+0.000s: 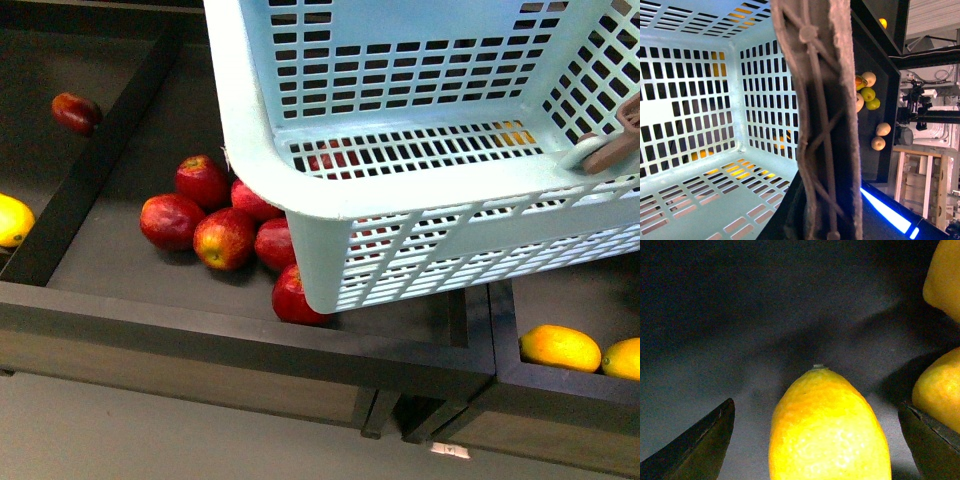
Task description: Pick lemon and mango into basket
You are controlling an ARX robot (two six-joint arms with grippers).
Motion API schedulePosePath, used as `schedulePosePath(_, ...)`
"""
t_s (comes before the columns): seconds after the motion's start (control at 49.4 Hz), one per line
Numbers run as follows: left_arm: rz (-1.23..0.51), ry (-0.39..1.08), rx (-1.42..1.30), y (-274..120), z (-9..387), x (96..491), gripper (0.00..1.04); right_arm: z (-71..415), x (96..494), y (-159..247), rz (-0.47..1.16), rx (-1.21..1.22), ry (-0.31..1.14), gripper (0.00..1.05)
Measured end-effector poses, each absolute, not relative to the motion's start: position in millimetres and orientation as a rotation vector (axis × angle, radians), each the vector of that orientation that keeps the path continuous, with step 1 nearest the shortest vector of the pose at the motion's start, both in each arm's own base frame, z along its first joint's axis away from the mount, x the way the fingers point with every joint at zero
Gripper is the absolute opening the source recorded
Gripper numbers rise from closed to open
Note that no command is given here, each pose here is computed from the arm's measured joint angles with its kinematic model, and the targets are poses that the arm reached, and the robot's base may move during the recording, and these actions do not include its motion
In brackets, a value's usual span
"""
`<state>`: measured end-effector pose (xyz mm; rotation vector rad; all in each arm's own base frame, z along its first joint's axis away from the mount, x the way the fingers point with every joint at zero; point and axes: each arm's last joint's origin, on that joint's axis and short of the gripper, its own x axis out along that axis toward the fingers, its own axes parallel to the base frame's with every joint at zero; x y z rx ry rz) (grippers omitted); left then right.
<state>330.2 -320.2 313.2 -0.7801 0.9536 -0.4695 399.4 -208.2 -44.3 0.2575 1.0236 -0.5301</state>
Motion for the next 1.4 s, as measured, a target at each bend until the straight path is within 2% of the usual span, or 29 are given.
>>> schedulePosePath(0.142,-0.469,0.953,-0.780,-320,313,330,0.06,-46,398,-209,-0.530,0.258,1.027,0.96)
schedulePosePath(0.203,-0.469,0.953,-0.780,-320,313,330,0.06,-46,398,-209,-0.529,0.257,1.027,0.92)
schedulePosePath(0.405,-0.469,0.954,-0.780,-320,313,330,0.06,-46,398,-209,-0.519,0.260,1.027,0.65)
schedulePosePath(0.446,-0.469,0.954,-0.780,-320,313,330,0.06,-46,398,-209,-0.516,0.262,1.027,0.56)
schedulePosePath(0.506,-0.469,0.954,-0.780,-320,313,330,0.06,-46,397,-210,-0.515,0.265,1.028,0.50)
schedulePosePath(0.83,-0.469,0.953,-0.780,-320,313,330,0.06,-44,382,-212,-0.512,0.305,1.034,0.49)
schedulePosePath(0.992,-0.469,0.954,-0.780,-320,313,330,0.06,-27,370,-214,-0.495,0.344,0.998,0.49)
schedulePosePath(1.195,-0.469,0.954,-0.780,-320,313,330,0.06,67,355,-217,-0.413,0.396,0.772,0.49)
schedulePosePath(1.398,-0.469,0.953,-0.780,-320,313,330,0.06,140,332,-208,-0.361,0.392,0.622,0.49)
